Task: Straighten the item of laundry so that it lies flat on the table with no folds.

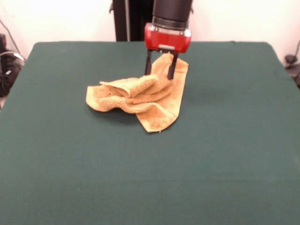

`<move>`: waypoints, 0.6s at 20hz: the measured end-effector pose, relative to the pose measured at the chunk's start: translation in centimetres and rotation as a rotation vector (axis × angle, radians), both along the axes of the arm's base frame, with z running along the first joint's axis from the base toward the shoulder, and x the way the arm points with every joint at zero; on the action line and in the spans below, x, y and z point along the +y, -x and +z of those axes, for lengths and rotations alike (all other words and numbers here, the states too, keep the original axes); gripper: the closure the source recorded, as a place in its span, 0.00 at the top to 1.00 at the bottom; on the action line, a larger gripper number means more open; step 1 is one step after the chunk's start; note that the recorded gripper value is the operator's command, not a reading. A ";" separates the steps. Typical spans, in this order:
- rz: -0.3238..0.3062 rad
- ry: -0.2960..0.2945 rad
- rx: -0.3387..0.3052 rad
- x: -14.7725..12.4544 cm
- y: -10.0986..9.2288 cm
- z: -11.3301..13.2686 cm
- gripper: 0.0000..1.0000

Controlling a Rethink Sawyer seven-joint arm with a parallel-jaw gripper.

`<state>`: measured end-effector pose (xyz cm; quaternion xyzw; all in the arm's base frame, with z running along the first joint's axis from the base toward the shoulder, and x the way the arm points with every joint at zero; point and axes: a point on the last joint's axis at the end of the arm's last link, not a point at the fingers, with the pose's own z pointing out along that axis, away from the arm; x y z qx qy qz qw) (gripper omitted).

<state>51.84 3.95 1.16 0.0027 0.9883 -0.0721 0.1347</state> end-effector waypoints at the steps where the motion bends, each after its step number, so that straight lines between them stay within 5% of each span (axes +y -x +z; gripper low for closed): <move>1: 0.000 0.000 0.002 0.0 -0.1 -0.2 1.00; 12: 0.003 -0.002 0.031 -0.1 0.2 -2.7 1.00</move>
